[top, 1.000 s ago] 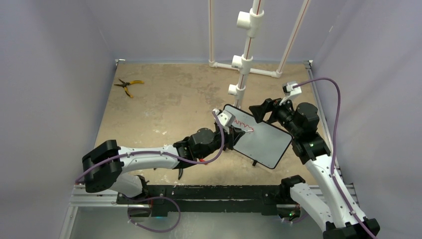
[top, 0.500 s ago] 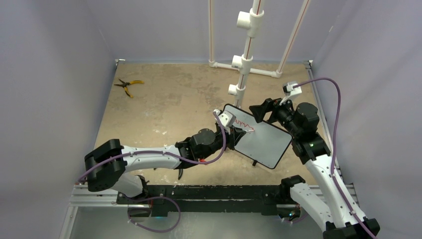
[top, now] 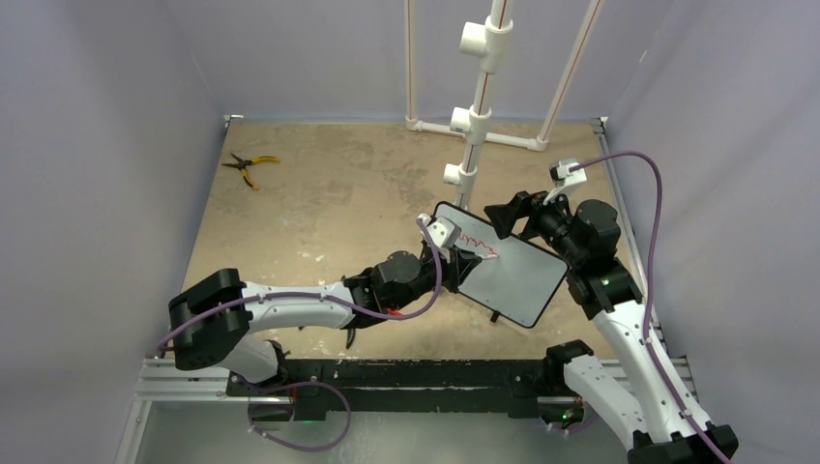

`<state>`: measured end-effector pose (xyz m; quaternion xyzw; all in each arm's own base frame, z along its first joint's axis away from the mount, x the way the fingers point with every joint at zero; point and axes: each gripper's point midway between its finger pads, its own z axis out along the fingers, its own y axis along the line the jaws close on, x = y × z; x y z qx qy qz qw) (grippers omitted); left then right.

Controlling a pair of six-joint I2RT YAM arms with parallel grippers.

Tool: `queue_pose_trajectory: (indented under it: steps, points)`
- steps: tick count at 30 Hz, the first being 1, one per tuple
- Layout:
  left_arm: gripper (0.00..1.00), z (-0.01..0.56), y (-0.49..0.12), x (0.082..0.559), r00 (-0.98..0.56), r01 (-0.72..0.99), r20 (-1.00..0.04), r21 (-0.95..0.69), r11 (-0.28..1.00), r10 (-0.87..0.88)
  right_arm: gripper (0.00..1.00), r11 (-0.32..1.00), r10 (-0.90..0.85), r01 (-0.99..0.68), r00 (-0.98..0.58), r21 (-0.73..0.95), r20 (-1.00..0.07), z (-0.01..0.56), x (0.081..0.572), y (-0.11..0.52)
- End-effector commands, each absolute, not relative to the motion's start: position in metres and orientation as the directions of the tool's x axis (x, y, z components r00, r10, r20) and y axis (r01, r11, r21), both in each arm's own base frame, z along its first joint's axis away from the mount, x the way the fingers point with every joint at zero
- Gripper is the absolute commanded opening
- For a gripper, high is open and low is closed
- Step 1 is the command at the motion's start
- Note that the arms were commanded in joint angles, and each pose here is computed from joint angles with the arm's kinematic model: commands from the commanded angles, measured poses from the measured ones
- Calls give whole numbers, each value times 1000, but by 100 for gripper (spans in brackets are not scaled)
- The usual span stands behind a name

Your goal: Write a sentence on the whiteboard

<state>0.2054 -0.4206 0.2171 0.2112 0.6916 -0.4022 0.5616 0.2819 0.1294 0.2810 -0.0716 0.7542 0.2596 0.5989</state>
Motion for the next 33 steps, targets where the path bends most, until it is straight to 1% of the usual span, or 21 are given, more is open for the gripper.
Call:
queue_pose_trajectory:
  steps: [1, 10, 16, 33]
  points:
    - [0, 255, -418, 208, -239, 742, -936, -348, 573, -258, 89, 859, 221, -413, -234, 303, -947, 290, 283, 127]
    - [0, 264, -413, 215, -200, 729, -944, -322, 604, -262, 89, 859, 222, -412, -233, 303, -947, 291, 283, 127]
    - [0, 258, -414, 215, -204, 728, -947, -316, 609, -248, 89, 860, 222, -410, -234, 303, -946, 290, 284, 127]
    - [0, 215, -405, 207, -284, 709, -939, -341, 617, -193, 89, 860, 221, -409, -238, 304, -946, 288, 284, 127]
